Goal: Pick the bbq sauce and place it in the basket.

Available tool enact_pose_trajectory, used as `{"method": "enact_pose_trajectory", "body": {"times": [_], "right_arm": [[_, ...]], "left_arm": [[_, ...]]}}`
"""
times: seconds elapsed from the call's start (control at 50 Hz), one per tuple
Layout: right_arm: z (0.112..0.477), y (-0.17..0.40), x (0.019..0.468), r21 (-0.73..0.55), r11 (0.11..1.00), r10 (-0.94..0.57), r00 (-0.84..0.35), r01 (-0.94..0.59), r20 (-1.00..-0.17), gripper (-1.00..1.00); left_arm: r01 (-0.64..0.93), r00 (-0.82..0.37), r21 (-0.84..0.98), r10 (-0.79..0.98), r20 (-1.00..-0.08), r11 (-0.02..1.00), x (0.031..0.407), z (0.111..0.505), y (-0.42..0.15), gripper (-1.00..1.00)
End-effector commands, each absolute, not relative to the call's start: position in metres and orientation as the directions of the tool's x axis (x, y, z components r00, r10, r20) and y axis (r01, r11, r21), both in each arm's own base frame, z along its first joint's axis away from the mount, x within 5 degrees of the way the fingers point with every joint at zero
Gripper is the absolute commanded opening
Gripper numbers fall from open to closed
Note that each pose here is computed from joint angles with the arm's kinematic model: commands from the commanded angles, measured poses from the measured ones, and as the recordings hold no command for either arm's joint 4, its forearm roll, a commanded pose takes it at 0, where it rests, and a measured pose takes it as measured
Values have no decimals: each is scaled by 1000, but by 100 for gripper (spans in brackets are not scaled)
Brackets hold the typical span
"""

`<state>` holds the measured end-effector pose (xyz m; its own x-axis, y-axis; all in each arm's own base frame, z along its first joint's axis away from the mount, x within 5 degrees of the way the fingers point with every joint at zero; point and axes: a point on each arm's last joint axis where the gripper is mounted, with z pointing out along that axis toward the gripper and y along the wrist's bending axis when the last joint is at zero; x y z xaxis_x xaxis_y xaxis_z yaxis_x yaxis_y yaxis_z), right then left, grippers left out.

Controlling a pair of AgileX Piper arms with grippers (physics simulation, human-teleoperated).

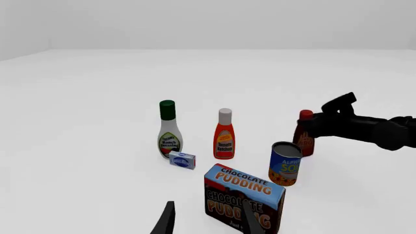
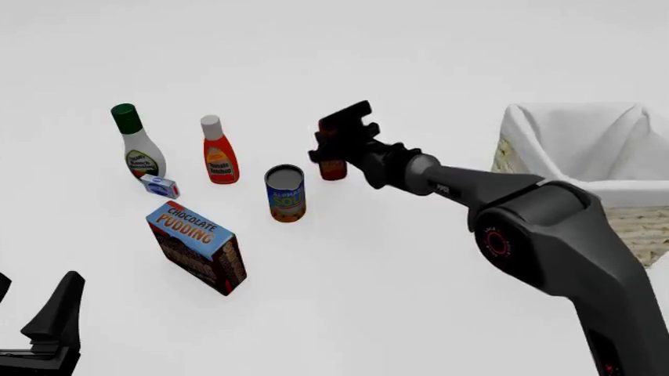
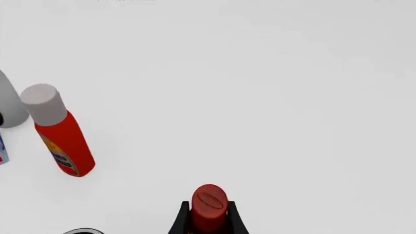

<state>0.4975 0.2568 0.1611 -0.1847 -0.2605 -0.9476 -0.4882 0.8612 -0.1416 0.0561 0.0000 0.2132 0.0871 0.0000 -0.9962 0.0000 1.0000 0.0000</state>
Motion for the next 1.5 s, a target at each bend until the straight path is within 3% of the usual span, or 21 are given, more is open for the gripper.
{"method": "enact_pose_trajectory", "body": {"times": [0.02, 0.74, 1.16, 1.5], "right_arm": [[184, 250, 496, -144, 866, -248, -160, -480, -955, -100], [304, 212, 443, -95, 892, -142, -76, -442, -987, -100], [360, 185, 392, -80, 901, -84, 8, -427, -996, -100], [383, 165, 369, -59, 912, -59, 14, -407, -998, -100]], "left_arm": [[0, 87, 0, 0, -996, 1000, 56, 213, 0, 100], [0, 87, 0, 0, -996, 1000, 56, 213, 0, 100], [0, 87, 0, 0, -996, 1000, 56, 213, 0, 100], [0, 87, 0, 0, -996, 1000, 56, 213, 0, 100]]}}
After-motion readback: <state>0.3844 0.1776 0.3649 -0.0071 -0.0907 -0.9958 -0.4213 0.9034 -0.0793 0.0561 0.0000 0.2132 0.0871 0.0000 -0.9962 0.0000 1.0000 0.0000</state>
